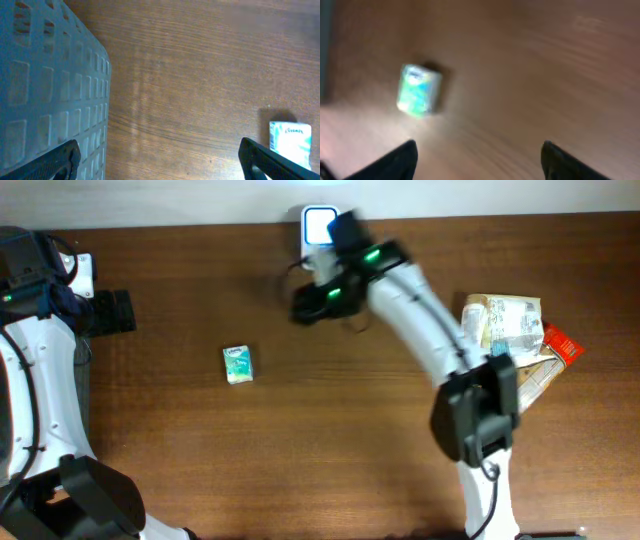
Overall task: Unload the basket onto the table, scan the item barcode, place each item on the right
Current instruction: 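Grasp the green Kleenex tissue pack with the right gripper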
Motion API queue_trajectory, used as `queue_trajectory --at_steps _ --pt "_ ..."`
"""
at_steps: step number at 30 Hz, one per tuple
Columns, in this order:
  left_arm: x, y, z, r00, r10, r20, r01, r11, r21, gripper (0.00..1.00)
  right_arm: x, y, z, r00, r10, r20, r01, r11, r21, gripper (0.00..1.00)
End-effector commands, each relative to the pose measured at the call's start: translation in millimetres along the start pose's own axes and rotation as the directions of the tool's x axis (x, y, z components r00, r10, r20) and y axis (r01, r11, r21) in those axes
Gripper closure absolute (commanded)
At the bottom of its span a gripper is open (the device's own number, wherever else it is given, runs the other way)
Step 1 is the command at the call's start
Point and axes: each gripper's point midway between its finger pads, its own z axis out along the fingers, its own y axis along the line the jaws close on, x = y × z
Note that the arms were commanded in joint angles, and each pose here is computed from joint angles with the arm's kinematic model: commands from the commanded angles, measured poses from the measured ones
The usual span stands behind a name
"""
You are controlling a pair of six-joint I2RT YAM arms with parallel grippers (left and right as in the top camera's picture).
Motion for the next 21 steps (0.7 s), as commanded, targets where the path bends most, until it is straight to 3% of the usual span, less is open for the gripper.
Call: queue_trajectory --at_steps 1,7,11,16,21 --pt "-1.4 1.9 -2.1 1.000 0.003 0.007 -0.003 1.000 0.003 0.01 14.2 64.4 50.5 0.996 -0.082 0.039 0.082 0.997 0.007 0.33" --pt "-1.4 1.9 -2.1 1.000 0.003 0.007 -0.003 1.000 0.003 0.01 27.4 98.3 105.6 0.982 -0.179 0.054 0.180 0.984 -0.005 0.42" --pt "-1.2 1.9 -1.9 1.000 0.003 0.007 -0.003 1.000 0.004 0.01 32.4 85.1 119.8 0.993 -0.116 0.015 0.117 0.992 -0.054 0.50" --pt "-1.4 1.9 -2.1 1.000 0.003 0.007 -0.003 1.000 0.003 0.01 45.9 91.6 149.6 0.995 -0.090 -0.043 0.078 0.970 -0.229 0.55" --pt "-1.1 2.7 -2.0 1.000 0.001 0.007 -0.001 1.000 0.002 0.01 53.0 85.1 161.8 0.996 -0.061 -0.072 0.042 0.972 -0.231 0.58"
